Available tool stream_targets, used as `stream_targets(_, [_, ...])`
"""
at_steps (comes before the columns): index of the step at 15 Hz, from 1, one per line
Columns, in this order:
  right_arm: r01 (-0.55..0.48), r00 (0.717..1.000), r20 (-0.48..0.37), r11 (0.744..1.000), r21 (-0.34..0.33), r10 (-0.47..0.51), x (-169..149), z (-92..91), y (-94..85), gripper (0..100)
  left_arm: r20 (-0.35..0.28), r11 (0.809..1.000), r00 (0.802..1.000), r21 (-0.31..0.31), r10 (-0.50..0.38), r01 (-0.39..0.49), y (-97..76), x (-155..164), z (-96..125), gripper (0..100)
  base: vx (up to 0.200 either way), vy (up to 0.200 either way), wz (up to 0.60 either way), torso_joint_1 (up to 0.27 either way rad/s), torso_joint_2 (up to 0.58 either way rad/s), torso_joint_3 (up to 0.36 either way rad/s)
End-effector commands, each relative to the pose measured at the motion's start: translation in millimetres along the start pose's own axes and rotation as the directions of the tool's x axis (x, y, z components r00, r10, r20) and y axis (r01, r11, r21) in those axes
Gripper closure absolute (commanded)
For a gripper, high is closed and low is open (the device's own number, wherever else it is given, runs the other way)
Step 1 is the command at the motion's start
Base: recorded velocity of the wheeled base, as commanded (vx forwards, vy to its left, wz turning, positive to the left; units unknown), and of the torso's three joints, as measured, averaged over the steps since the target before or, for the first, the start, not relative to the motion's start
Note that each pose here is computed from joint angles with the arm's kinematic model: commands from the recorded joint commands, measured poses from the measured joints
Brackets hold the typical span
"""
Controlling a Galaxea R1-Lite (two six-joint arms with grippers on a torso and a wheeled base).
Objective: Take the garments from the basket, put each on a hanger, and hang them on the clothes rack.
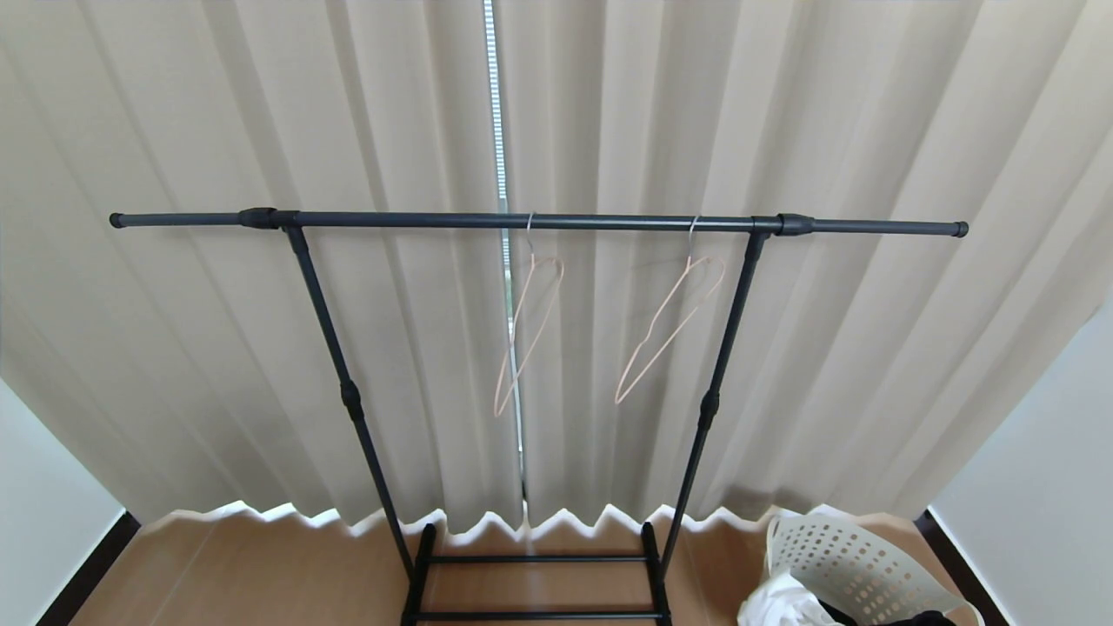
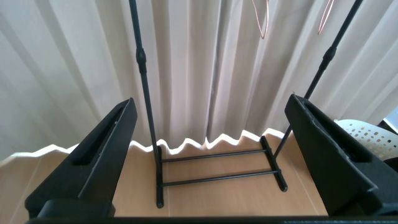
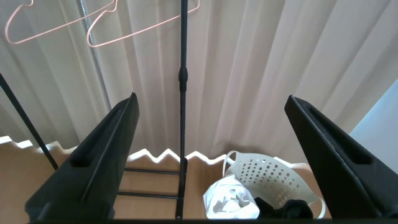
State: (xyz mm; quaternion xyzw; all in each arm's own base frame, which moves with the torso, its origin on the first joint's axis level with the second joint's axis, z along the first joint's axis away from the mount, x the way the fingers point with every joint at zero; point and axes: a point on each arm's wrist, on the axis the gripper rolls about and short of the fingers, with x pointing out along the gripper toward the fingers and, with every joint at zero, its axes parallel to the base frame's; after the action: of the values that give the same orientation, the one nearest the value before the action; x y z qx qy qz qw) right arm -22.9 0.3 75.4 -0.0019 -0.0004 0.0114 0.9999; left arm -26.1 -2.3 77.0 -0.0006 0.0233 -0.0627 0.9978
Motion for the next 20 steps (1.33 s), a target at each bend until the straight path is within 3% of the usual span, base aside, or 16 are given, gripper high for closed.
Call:
stream_targets(1, [0.0, 1.0, -0.002, 1.0, -0.001, 0.0, 0.1, -0.1, 0.0, 0, -0.001, 1.0, 1.0, 0.0, 0.0, 0.0, 0.0, 0.1, 0.0, 0, 0.0, 0.0, 0.0, 0.0, 0.0, 0.0])
stream_targets(20, [0.0, 1.0, -0.001, 1.0, 0.001, 0.0, 0.1, 0.1, 0.0, 0, -0.001, 1.0, 1.0, -0.003, -0.003, 0.003, -0.1, 0.1, 0.0, 0, 0.0, 0.0, 0.0, 0.0, 0.0, 0.0])
